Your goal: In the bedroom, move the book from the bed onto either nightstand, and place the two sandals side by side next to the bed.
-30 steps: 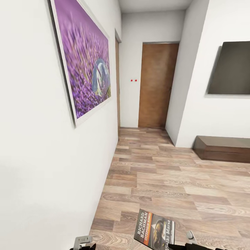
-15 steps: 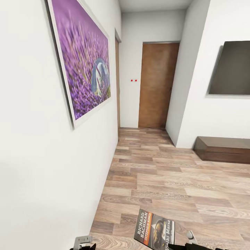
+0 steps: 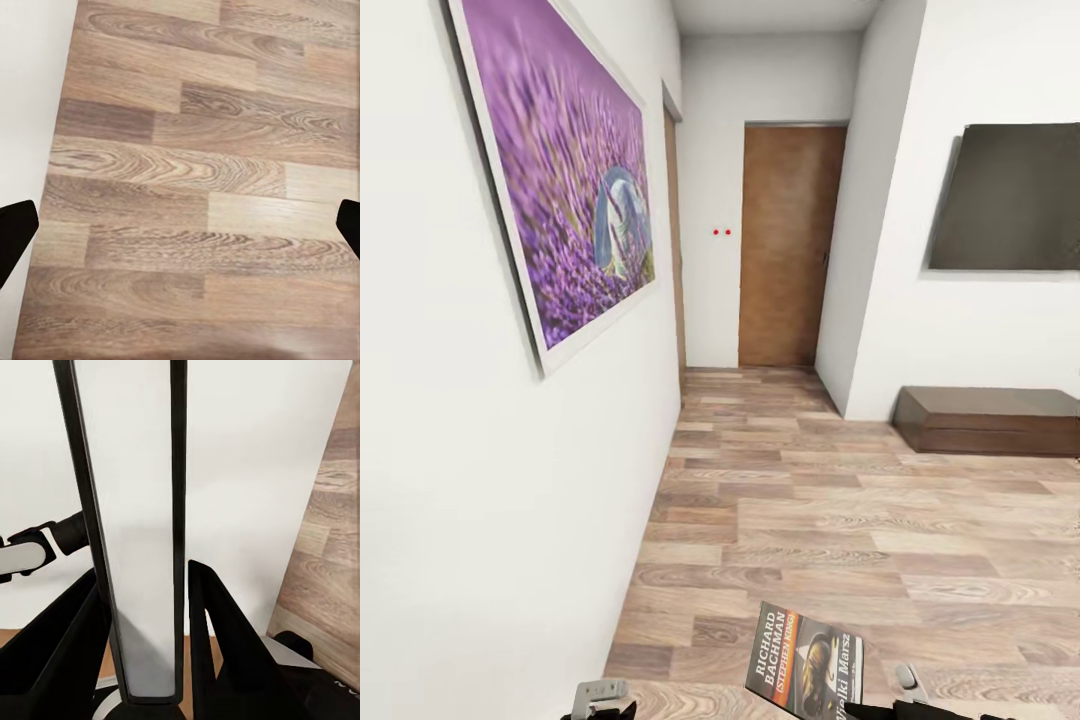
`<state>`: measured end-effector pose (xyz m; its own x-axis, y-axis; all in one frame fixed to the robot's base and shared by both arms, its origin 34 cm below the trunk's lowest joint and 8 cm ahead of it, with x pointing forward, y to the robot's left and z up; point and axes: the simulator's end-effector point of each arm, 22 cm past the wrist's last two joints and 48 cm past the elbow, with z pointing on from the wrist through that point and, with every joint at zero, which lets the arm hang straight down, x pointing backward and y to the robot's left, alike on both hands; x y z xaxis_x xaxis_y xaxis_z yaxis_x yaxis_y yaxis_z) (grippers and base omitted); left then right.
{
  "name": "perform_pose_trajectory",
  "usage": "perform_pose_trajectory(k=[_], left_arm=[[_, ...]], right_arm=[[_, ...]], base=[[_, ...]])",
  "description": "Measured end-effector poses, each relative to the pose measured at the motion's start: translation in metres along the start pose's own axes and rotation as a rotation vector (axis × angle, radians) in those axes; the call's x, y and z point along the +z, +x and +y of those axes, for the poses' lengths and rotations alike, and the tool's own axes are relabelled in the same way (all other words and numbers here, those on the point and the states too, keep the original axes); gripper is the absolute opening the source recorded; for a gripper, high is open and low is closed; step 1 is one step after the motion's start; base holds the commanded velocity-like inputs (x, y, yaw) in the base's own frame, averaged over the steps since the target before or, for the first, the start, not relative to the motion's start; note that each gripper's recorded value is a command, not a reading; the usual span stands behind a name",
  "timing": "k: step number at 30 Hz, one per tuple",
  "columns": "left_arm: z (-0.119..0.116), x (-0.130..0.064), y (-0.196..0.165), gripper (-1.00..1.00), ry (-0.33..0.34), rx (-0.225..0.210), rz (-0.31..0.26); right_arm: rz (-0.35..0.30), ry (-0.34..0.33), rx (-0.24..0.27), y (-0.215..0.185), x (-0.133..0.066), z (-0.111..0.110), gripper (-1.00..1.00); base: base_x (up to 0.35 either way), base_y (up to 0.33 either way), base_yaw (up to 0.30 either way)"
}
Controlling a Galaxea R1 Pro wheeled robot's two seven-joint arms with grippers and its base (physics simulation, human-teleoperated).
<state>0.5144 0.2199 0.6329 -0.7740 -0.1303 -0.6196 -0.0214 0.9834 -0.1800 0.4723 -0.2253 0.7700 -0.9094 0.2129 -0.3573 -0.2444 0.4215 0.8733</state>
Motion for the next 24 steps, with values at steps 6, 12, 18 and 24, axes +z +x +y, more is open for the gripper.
perform_pose_trajectory(k=[6, 12, 18, 24], left_arm=[[0.0000, 0.0000, -0.0001, 1.00, 0.000, 0.000, -0.001], [0.0000, 0.0000, -0.0001, 1.00, 0.000, 0.000, 0.000], [0.0000, -0.0004, -0.0001, 1.00, 0.000, 0.000, -0.001], [-0.0001, -0.0004, -0.0001, 1.00, 0.000, 0.000, -0.001]], right_arm=[[0.000, 0.000, 0.000, -0.0001, 0.0000, 0.0000, -1.00], [0.000, 0.000, 0.000, -0.0001, 0.0000, -0.0001, -1.00], [0.000, 0.000, 0.000, 0.0001, -0.0002, 0.0002, -1.00], [0.000, 0.001, -0.001, 0.0002, -0.0002, 0.0000, -1.00]], base=[[0.039, 0.105, -0.020], [0.009, 0.010, -0.001], [0.223, 0.001, 0.000], [0.316, 0.000, 0.000]])
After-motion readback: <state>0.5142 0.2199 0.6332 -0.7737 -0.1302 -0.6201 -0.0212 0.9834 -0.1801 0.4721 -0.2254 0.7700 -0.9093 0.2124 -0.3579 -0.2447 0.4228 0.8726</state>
